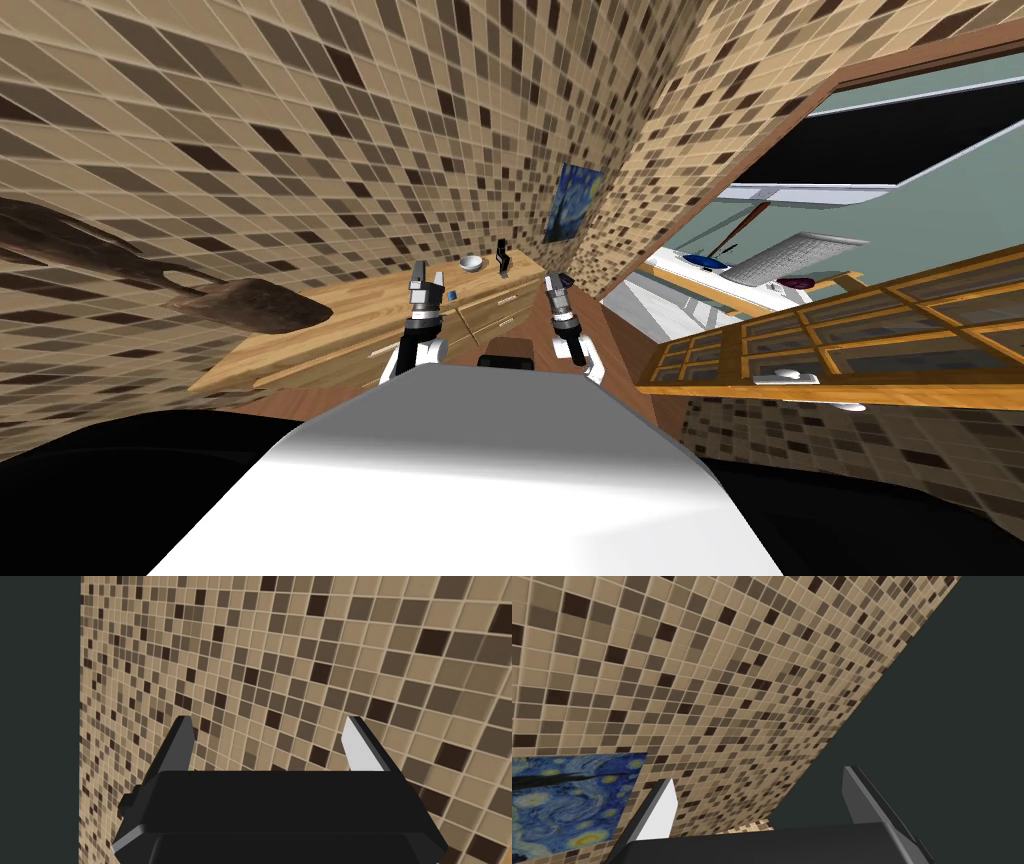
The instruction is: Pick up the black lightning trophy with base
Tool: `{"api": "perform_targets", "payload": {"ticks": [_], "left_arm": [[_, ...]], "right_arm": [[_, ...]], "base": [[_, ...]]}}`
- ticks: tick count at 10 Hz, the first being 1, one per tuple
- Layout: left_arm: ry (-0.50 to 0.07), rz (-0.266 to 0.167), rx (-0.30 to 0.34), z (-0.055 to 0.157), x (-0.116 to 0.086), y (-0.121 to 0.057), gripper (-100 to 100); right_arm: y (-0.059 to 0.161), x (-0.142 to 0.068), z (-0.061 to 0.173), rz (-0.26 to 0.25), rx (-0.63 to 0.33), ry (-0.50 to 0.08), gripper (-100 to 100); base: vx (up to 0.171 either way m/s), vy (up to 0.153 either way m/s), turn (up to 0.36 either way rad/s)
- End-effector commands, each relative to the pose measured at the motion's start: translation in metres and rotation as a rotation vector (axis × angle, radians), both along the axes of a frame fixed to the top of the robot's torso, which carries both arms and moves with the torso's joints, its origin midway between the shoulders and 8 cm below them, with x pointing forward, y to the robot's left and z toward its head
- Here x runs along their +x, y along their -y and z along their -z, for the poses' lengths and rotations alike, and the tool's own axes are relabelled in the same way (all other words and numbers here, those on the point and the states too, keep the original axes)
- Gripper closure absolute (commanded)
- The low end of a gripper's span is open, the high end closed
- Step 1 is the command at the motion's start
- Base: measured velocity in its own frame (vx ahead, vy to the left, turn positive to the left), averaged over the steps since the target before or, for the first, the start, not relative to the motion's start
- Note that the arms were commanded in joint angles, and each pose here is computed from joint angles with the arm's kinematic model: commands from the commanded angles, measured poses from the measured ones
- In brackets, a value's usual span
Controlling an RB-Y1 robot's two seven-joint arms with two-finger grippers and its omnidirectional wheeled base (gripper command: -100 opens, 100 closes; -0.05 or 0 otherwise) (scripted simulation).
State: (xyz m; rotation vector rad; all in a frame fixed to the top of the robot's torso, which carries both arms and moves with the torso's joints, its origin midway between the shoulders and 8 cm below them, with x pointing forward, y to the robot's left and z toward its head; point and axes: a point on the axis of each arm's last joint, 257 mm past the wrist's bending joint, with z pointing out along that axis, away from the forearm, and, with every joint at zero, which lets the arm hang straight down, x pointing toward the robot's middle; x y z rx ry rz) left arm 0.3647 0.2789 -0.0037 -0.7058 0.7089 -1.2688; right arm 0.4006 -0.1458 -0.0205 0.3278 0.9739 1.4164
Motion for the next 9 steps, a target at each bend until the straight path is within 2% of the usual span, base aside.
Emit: {"api": "perform_targets", "payload": {"ticks": [1,2,3,4,5,6,7,9], "left_arm": [[0.0,0.0,0.0,0.0,0.0,0.0,0],[0.0,0.0,0.0,0.0,0.0,0.0,0],[0.0,0.0,0.0,0.0,0.0,0.0,0],[0.0,0.0,0.0,0.0,0.0,0.0,0],[0.0,0.0,0.0,0.0,0.0,0.0,0],[0.0,0.0,0.0,0.0,0.0,0.0,0],[0.0,0.0,0.0,0.0,0.0,0.0,0],[0.0,0.0,0.0,0.0,0.0,0.0,0]], "right_arm": [[-0.022,0.004,0.004,-0.064,-0.036,0.008,-100],[-0.025,0.004,0.005,-0.06,-0.059,0.013,-100],[-0.043,0.007,0.009,-0.121,-0.082,0.017,-100],[-0.046,0.007,0.011,-0.116,-0.111,0.022,-100],[-0.063,0.009,0.017,-0.179,-0.131,0.02,-100],[-0.067,0.009,0.018,-0.176,-0.162,0.03,-100],[-0.083,0.011,0.026,-0.238,-0.188,0.026,-100],[-0.089,0.011,0.028,-0.235,-0.229,0.037,-100]], "base": [[-0.04,-0.066,-0.092],[-0.033,-0.053,-0.035],[-0.026,-0.058,-0.087],[-0.027,-0.048,-0.037],[-0.037,-0.052,-0.065],[-0.027,-0.045,-0.029],[-0.034,-0.047,-0.046],[-0.017,-0.034,-0.013]]}}
